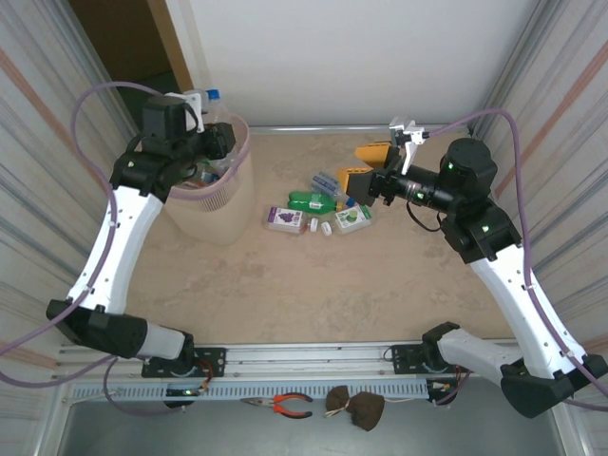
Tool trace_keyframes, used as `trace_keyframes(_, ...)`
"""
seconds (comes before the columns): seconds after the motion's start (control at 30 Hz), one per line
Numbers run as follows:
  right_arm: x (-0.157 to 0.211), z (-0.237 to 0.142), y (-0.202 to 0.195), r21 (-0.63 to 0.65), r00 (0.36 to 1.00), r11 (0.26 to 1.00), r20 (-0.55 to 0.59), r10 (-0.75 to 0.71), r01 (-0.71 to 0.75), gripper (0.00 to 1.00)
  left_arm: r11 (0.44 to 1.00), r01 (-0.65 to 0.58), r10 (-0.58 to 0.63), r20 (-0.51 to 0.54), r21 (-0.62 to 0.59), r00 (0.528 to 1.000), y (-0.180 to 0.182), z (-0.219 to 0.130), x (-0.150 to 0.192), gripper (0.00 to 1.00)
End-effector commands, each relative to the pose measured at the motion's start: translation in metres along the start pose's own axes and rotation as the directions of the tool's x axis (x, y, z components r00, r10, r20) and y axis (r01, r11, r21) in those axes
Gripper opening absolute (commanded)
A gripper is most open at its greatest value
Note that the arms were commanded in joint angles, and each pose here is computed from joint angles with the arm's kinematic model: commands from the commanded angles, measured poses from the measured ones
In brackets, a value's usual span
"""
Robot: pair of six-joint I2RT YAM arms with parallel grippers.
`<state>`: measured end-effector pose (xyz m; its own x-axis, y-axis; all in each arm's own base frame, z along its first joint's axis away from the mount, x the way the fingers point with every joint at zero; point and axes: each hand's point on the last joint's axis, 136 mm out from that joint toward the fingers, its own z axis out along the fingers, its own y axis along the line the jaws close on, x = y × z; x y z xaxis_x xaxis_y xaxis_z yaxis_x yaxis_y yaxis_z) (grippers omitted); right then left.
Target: Put the plastic bottles in the bin
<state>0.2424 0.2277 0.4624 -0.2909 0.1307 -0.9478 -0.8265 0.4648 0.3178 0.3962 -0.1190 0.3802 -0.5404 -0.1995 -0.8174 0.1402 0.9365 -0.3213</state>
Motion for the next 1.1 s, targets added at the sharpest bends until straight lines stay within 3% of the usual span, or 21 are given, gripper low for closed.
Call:
trace_keyframes(0.0, -0.011, -0.006, 0.003, 0.017, 0.999, 0.999, 0.022, -0.033, 0.033, 0.84, 0.960, 0.096, -0.098, 0.005, -0.262, 0.995, 0.046, -0.007, -0.002, 0.27)
trace_keyframes(0.17, -0.010, -0.007, 0.003, 0.022, 0.999, 0.999, 0.017, -0.035, 0.035, 0.84, 0.899, 0.127, -0.166, -0.057, -0.418, 0.984, 0.082, -0.010, 0.006, 0.27)
trace_keyframes(0.33, -0.008, -0.007, 0.001, 0.025, 0.999, 0.999, 0.012, -0.035, 0.034, 0.84, 0.825, 0.134, -0.229, -0.107, -0.549, 0.968, 0.118, -0.013, 0.019, 0.35)
trace_keyframes(0.7, -0.002, -0.007, -0.001, 0.026, 1.000, 0.999, 0.003, -0.031, 0.031, 0.84, 0.720, 0.089, -0.307, -0.201, -0.688, 0.930, 0.163, -0.004, 0.047, 0.40)
trace_keyframes(0.8, 0.000, -0.006, -0.002, 0.028, 1.000, 0.999, 0.000, -0.030, 0.030, 0.84, 0.708, 0.088, -0.323, -0.211, -0.701, 0.922, 0.172, -0.002, 0.051, 0.42)
trace_keyframes(0.97, 0.000, -0.009, -0.003, 0.040, 0.999, 0.999, 0.004, -0.034, 0.034, 0.84, 0.714, 0.106, -0.326, -0.195, -0.692, 0.925, 0.173, -0.005, 0.044, 0.59)
trace_keyframes(1.07, -0.001, -0.010, -0.002, 0.039, 0.999, 0.999, 0.008, -0.036, 0.036, 0.84, 0.733, 0.120, -0.319, -0.183, -0.670, 0.930, 0.167, -0.007, 0.035, 0.64)
